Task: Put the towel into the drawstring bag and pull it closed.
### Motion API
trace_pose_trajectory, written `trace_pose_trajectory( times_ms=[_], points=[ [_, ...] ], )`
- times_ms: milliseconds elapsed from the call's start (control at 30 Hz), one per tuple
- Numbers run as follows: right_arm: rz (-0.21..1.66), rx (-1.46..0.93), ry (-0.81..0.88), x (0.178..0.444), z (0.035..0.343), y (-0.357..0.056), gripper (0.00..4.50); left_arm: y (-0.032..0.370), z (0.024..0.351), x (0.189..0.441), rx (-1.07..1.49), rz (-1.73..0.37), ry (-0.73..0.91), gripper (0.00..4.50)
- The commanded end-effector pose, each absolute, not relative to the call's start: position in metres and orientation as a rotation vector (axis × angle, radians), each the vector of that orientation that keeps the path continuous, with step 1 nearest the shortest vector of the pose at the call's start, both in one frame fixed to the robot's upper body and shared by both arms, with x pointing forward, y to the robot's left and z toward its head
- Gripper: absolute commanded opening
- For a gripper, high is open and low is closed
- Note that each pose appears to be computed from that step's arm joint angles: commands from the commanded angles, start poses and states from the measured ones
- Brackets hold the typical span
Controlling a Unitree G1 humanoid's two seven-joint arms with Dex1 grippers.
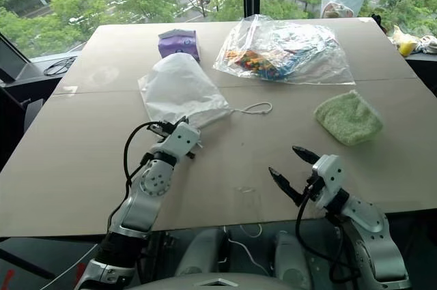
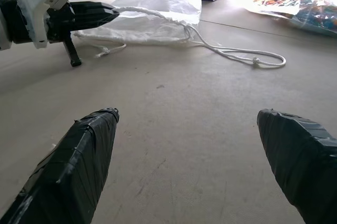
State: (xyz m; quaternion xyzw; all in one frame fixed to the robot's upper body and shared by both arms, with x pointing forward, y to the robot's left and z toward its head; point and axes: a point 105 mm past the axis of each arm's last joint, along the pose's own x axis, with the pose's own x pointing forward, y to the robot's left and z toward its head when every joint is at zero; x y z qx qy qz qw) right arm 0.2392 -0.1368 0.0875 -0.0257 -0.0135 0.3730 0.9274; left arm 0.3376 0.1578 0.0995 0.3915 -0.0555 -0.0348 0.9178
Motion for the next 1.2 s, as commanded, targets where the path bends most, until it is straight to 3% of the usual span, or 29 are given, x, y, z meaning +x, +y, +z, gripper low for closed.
trace_pose_trajectory(
  times_ms=[33,533,833,1000,1200],
  points=[
    [0.779,-0.059,-0.092,0.24,0.1,-0.131,4.5,0.175,0.121,0.34,0.823,0.026,-0.183,0.04],
    [0.891,-0.01,-0.121,0.232,0.113,-0.126,4.5,0.169,0.132,0.346,0.774,0.014,-0.167,0.04],
    [0.525,-0.304,-0.108,0.299,0.13,-0.213,4.5,0.164,0.171,0.359,0.62,0.024,-0.143,0.04],
    [0.498,-0.655,-0.011,0.321,0.121,-0.24,4.5,0.165,0.197,0.37,0.509,0.022,-0.114,0.04],
    [0.418,-0.894,0.155,0.341,0.101,-0.273,4.5,0.165,0.21,0.376,0.466,-0.022,-0.091,0.04]
  ],
)
